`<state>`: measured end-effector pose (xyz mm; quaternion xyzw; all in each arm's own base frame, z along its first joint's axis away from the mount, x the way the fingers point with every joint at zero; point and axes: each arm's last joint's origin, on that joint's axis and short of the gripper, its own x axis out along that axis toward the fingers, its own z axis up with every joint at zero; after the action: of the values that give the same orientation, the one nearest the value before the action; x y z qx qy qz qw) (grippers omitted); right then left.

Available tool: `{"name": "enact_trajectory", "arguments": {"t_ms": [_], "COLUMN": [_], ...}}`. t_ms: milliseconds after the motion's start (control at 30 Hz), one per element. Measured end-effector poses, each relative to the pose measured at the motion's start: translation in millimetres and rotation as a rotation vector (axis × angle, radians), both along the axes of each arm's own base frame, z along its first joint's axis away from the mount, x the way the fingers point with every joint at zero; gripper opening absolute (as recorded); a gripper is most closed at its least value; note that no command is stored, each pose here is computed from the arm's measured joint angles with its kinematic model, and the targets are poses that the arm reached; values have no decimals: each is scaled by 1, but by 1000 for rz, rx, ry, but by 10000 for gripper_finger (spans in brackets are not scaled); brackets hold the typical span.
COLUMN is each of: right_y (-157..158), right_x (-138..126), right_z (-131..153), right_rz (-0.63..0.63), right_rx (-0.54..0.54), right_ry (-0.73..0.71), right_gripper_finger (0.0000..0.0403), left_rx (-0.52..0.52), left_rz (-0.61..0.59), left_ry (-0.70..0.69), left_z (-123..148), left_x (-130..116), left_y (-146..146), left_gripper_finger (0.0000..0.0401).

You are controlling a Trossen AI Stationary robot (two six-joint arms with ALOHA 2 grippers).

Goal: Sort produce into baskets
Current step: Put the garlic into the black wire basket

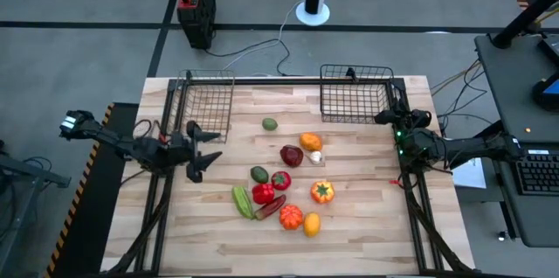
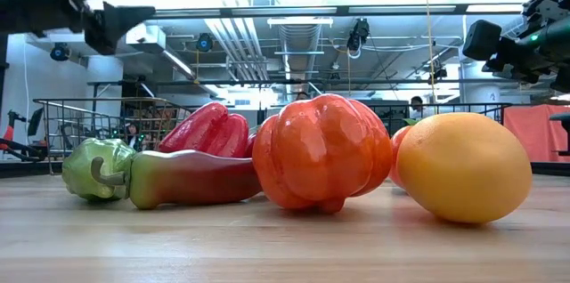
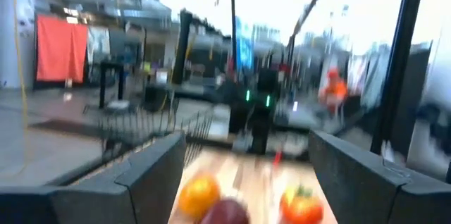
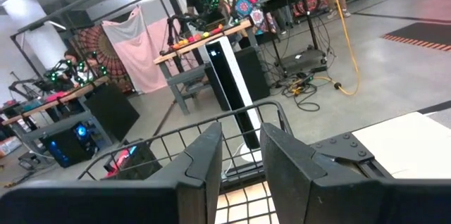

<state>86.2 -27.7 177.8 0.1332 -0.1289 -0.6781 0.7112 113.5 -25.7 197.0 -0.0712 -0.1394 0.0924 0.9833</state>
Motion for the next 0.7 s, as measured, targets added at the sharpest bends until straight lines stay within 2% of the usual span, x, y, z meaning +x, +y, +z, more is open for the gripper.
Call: {"name": "enact_trajectory", "arguments": {"t_ms": [67, 200, 233, 367, 500, 700], "right_y": [0, 3, 4, 5, 6, 12], "right_x": [2, 12, 14, 16, 25, 68], "right_z": [0, 9, 13, 22, 33, 53], "right_rz": [63, 466, 529, 600, 674, 942], "right_rx": [-7, -69, -92, -143, -138, -134], "right_ry": [21, -81, -111, -189, -220, 16], "right_gripper_finger": [91, 91, 91, 91, 91, 91], "left_rx": [-22, -60, -64, -65, -84, -119], "left_rz": [0, 19, 20, 20, 69, 174], "left_ry": [-60, -141, -150, -153, -147, -118], "left_z": [6, 13, 14, 14, 14, 11], "left_x": [-2, -5, -5, -6, -6, -5], "left_y": [1, 2, 3, 3, 4, 7], "left_gripper_finger": [284, 284, 284, 284, 284, 284]}}
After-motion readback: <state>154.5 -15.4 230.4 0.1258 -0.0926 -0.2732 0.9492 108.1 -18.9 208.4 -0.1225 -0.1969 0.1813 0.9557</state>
